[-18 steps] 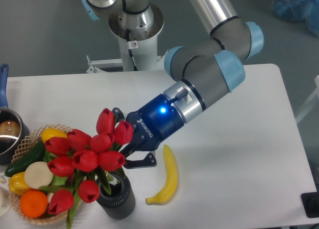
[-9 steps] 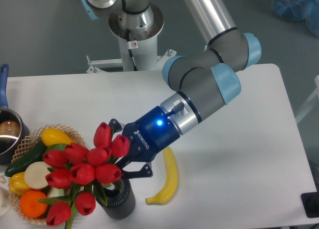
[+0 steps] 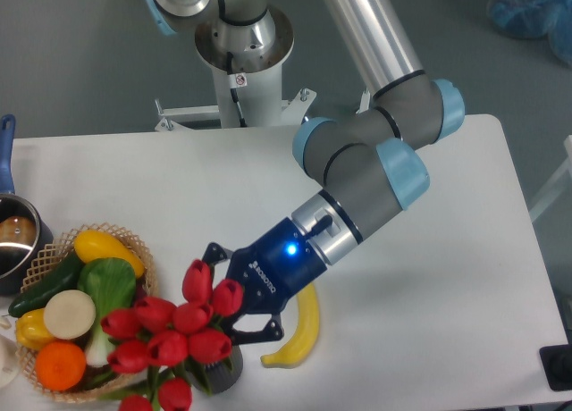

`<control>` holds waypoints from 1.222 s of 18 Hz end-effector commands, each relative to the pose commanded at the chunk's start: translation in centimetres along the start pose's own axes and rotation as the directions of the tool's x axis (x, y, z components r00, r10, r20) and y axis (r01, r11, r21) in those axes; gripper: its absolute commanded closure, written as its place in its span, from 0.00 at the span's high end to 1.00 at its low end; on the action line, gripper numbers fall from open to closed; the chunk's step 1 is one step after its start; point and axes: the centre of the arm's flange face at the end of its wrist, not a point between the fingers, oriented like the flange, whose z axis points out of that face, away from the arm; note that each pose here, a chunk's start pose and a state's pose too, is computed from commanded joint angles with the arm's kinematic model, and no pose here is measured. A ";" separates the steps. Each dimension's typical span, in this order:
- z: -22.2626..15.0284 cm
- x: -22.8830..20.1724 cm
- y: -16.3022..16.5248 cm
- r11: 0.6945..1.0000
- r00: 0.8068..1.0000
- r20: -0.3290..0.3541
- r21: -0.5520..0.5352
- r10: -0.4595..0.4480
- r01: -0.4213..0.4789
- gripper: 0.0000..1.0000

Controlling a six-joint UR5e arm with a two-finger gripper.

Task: Insert the flowers into the vase
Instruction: 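Lower the tulip stems down into the black vase, then open the gripper to release the tulips and lift away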

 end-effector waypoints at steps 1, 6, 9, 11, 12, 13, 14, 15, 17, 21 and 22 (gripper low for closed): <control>0.1 -0.1 0.3 1.000 1.000 0.003 -0.006 -0.004 0.004 0.20; 0.5 -0.2 2.8 0.997 0.999 0.027 -0.054 -0.047 0.048 0.23; 0.9 0.7 4.3 0.994 0.997 0.025 -0.072 -0.077 0.078 0.26; 0.8 1.6 4.8 0.993 0.996 0.022 -0.077 -0.090 0.091 0.28; 0.9 1.9 5.2 0.992 0.995 0.019 -0.082 -0.093 0.094 0.31; 0.9 2.2 5.2 0.993 0.996 0.018 -0.082 -0.088 0.090 0.34; 0.8 2.3 5.3 0.992 0.996 0.019 -0.082 -0.090 0.092 0.39; 0.8 2.5 5.2 0.992 0.996 0.018 -0.083 -0.090 0.091 0.45; 0.7 2.6 5.4 0.992 0.995 0.018 -0.083 -0.095 0.096 0.55; 0.8 2.8 5.8 0.991 0.995 0.016 -0.085 -0.103 0.104 0.89; 0.8 2.9 5.9 0.991 0.995 0.016 -0.086 -0.103 0.104 0.93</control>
